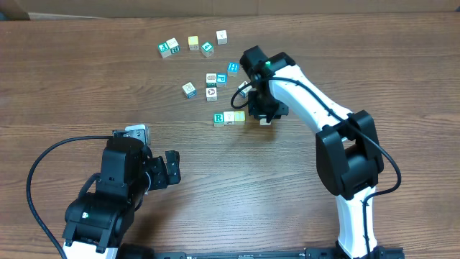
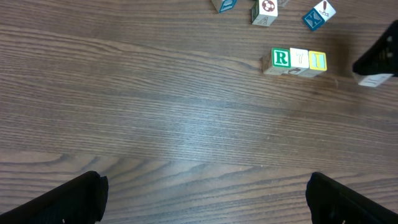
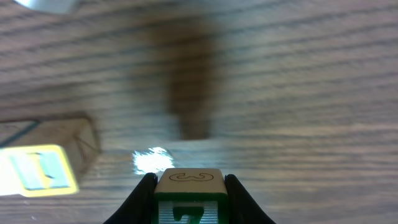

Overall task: Form a horizontal line
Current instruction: 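Lower the green 7 block beside the I block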

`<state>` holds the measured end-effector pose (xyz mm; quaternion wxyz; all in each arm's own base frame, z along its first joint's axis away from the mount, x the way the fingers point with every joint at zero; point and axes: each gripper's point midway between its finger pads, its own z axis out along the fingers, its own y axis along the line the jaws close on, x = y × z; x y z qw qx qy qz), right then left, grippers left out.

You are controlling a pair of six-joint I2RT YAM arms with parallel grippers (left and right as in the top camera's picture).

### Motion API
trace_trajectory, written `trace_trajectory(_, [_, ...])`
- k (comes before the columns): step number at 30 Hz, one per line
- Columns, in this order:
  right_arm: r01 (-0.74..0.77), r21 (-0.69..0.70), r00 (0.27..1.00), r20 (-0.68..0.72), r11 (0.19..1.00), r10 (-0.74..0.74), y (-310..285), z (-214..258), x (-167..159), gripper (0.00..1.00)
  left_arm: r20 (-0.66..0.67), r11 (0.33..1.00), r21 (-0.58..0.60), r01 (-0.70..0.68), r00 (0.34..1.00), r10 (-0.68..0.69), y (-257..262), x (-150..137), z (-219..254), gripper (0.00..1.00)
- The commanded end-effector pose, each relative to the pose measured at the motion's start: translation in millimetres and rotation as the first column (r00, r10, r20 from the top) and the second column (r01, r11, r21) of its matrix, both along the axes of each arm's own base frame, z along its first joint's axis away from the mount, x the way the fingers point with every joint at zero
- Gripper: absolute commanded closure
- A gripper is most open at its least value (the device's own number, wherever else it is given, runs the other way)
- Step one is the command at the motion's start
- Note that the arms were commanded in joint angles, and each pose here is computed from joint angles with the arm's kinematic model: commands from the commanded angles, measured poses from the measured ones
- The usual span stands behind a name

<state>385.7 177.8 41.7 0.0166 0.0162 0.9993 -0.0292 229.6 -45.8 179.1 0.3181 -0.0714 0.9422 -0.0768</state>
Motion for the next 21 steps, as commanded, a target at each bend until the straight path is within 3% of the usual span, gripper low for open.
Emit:
trace_trajectory(1, [-0.031, 0.029, 0.998, 0.062, 0.999, 0.029, -2.9, 40.0, -3.4, 0.96, -0.004, 1.000, -0.012, -0.009, 1.000, 0.009, 0.1, -0.9, -1.3, 0.00])
trace_trajectory(8, [-0.035, 0.065, 0.981, 0.191, 0.997, 0.022, -19.0, 45.7, -28.8, 0.96, -0.004, 1.000, -0.012, -0.008, 1.000, 0.008, 0.1, -0.9, -1.3, 0.00])
trace_trajectory(15, [-0.061, 0.154, 0.948, 0.318, 0.986, 0.009, -0.6, 55.7, -3.3, 0.96, -0.004, 1.000, -0.012, -0.008, 1.000, 0.008, 0.1, -0.9, -1.3, 0.01])
trace_trajectory(21, [-0.065, 0.166, 0.938, 0.345, 0.984, 0.004, 6.2, 46.6, 10.3, 0.96, -0.004, 1.000, -0.012, -0.009, 1.000, 0.009, 0.1, -0.9, -1.3, 0.00])
